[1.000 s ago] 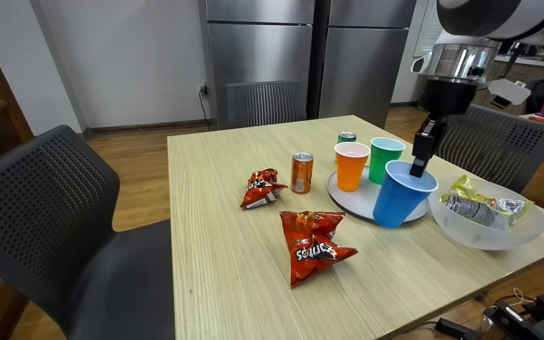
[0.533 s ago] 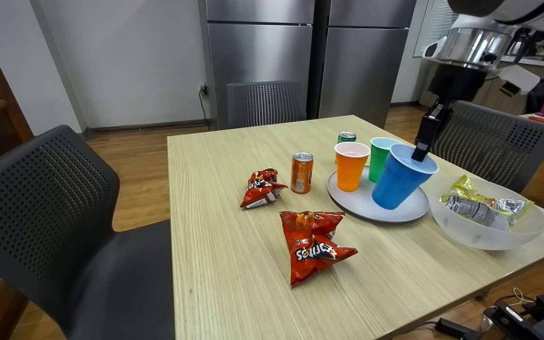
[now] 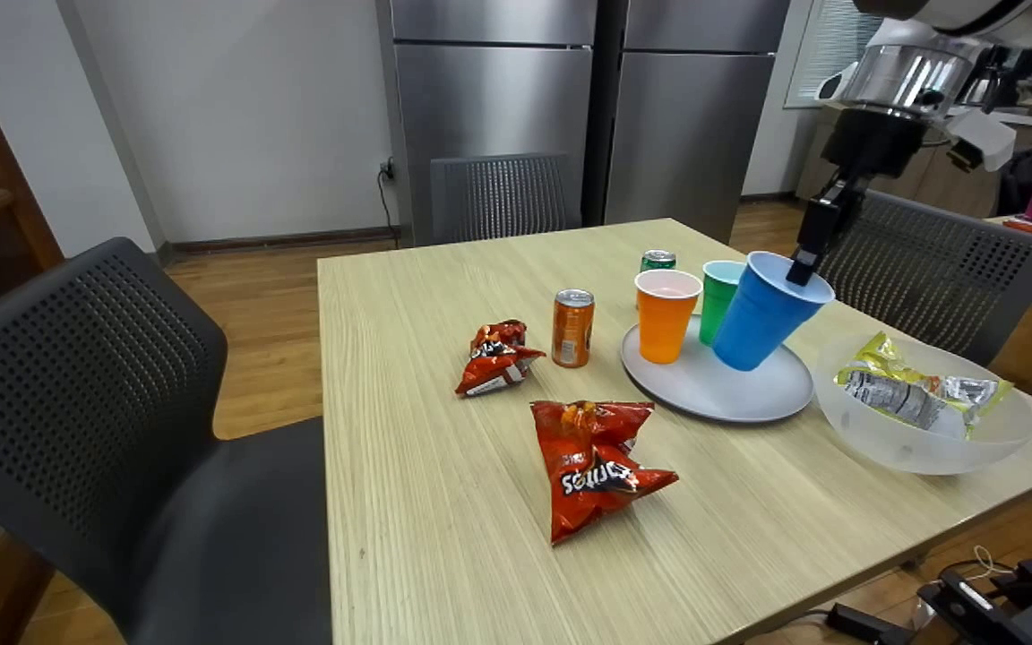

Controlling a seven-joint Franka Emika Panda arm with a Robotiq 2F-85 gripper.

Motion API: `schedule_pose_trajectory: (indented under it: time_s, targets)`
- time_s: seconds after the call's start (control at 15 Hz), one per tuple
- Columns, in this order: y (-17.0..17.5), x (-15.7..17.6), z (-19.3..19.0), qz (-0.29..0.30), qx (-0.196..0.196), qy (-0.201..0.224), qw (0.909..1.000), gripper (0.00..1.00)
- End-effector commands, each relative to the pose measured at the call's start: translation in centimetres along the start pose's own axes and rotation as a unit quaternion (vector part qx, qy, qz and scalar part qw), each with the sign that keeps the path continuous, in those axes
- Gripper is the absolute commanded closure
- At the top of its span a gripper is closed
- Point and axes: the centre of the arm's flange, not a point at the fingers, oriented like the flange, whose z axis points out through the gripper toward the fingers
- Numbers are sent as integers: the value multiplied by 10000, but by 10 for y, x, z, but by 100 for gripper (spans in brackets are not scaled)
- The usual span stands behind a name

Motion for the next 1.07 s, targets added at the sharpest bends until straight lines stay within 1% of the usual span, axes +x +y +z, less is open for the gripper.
schedule_pose_trajectory:
  time_s: [0.0,0.33,0.67,1.0]
  targets:
    - [24,11,6,-48,189,-116,9997,99]
    - [40,14,22,28,239,-299,9993,99]
    - [56,19,31,85,166,-380,9991,99]
    - [63,24,43,32,88,-520,9986,99]
